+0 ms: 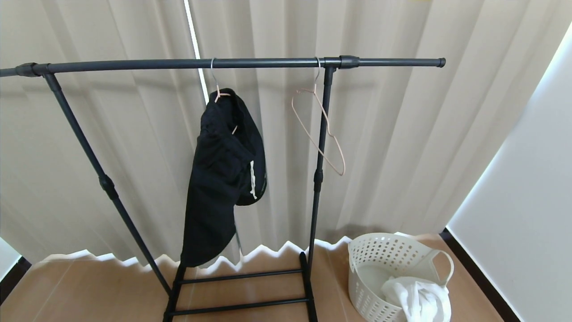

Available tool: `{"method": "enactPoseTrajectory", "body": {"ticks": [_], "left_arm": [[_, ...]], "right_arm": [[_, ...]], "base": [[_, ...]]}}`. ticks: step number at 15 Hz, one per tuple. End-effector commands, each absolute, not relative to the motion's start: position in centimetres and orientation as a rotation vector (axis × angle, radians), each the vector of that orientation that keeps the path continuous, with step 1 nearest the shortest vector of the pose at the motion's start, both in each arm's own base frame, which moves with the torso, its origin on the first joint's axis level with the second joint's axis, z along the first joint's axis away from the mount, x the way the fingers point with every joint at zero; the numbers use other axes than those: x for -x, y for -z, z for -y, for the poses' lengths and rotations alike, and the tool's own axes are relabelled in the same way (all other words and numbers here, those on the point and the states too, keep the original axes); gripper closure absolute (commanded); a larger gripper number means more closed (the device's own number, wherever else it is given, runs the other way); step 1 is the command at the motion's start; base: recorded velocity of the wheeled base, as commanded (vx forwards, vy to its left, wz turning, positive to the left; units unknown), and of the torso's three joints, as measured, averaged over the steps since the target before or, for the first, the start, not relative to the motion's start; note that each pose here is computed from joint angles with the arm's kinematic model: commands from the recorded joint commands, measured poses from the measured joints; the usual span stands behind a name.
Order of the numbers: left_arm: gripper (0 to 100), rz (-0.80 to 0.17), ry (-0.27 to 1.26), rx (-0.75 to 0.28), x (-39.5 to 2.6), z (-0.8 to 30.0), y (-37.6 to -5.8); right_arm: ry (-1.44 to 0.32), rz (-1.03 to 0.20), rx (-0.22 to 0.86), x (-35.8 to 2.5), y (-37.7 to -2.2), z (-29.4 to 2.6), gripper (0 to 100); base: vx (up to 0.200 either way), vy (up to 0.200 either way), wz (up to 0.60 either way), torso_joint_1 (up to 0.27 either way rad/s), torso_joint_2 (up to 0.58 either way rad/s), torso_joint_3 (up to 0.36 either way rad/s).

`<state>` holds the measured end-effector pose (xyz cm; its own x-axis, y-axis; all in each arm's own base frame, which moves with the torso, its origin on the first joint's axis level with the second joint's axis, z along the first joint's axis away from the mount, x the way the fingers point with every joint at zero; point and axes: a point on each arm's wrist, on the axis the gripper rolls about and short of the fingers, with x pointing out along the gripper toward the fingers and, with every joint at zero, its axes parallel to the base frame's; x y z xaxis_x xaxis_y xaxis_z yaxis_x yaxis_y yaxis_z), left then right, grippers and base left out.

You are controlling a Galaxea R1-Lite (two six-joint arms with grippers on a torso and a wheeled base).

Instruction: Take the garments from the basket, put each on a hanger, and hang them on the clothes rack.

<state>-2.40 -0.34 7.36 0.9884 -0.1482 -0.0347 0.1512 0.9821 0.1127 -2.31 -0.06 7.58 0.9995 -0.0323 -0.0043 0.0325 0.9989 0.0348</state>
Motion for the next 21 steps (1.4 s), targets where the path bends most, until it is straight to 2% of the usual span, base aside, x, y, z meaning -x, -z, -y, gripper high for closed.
{"method": "enactPoseTrajectory", "body": {"ticks": [1, 12, 21], "left_arm": [[0, -0.028, 0.151, -0.115, 2.39, 0.34, -7.36], [0, -0.028, 0.152, -0.117, 2.39, 0.34, -7.36], [0, -0.028, 0.152, -0.115, 2.39, 0.34, -7.36]], "right_arm": [[0.032, -0.004, -0.035, 2.30, -7.55, 0.06, 0], [0.032, -0.004, -0.035, 2.30, -7.55, 0.06, 0], [0.032, -0.004, -0.035, 2.30, -7.55, 0.06, 0]], "base": [[0.000, 0.000, 0.00, -0.207, 0.55, 0.349], [0.000, 0.000, 0.00, -0.163, 0.52, 0.354], [0.000, 0.000, 0.00, -0.065, 0.44, 0.366]]}}
